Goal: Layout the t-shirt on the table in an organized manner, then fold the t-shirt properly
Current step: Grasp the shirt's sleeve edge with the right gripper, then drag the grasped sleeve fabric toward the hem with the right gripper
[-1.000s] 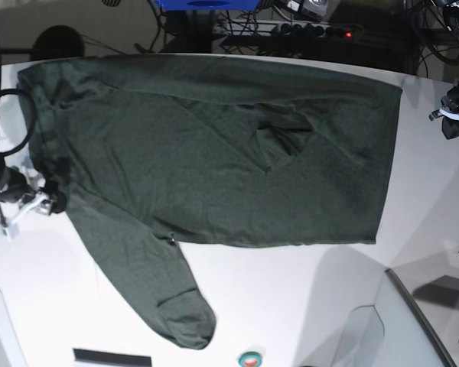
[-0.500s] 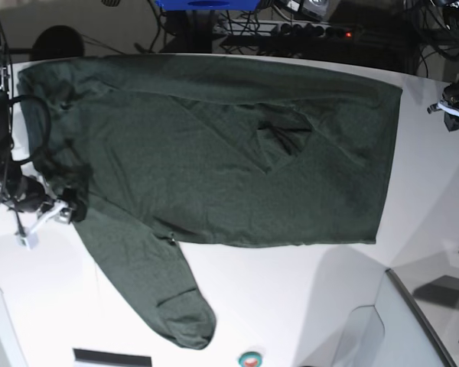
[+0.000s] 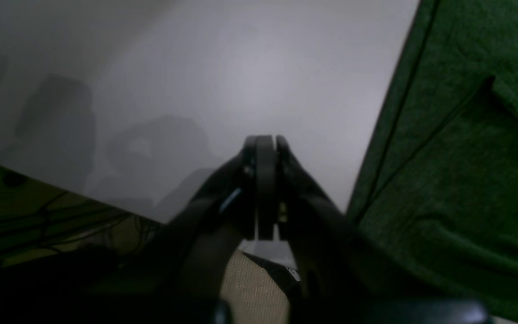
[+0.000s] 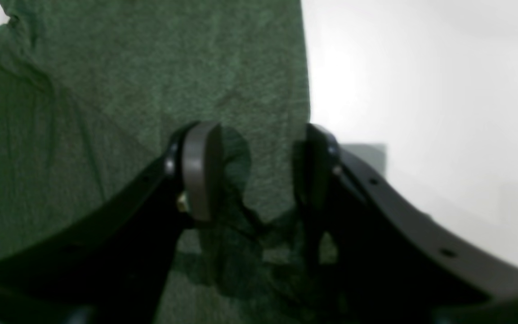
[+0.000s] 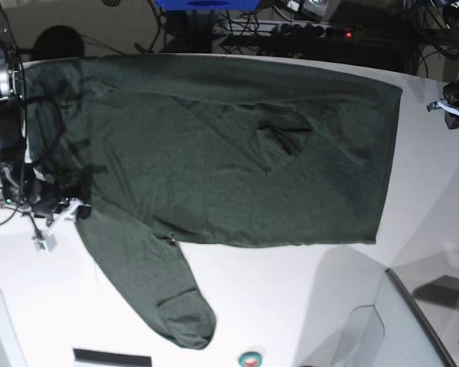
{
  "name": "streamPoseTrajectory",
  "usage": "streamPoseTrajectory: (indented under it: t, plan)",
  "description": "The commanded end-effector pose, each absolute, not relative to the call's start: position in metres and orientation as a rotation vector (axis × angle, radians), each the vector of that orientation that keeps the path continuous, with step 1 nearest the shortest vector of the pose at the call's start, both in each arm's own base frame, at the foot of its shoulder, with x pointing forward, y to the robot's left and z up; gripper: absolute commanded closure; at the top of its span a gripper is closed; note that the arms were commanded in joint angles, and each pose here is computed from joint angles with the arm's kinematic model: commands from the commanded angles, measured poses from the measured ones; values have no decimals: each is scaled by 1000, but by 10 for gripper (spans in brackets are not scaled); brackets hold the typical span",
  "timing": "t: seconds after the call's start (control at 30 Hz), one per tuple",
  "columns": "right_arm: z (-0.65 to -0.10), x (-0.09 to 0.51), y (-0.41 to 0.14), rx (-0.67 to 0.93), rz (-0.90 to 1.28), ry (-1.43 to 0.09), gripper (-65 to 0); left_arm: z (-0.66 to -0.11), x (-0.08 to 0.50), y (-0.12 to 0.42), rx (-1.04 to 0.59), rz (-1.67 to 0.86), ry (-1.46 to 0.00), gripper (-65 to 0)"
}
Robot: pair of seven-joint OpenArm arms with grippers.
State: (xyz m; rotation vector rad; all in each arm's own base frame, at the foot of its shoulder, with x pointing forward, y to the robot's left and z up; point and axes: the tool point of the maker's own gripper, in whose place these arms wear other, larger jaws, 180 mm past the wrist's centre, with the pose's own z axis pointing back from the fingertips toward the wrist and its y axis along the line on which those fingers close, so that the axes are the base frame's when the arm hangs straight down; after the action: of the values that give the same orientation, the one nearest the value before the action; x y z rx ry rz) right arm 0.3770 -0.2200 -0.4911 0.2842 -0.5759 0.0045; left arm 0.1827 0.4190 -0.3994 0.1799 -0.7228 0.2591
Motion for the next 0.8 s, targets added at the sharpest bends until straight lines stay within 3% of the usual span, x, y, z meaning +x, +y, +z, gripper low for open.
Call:
streamPoseTrajectory:
  t: [0.0,0.13,0.3,0.77]
  plan:
    - [-486,381,-229,264,10,-571,-231,-382,193,427,201,241,-778,0]
    - [-482,386,-232,259,7,-606,-155,-382,193,427,201,241,-778,0]
    - [-480,387,-233,257,9,-613,0,-382,194,427,201,242,-779,0]
    - [-450,390,-215,261,133,-734,0,-382,193,427,205,237,-774,0]
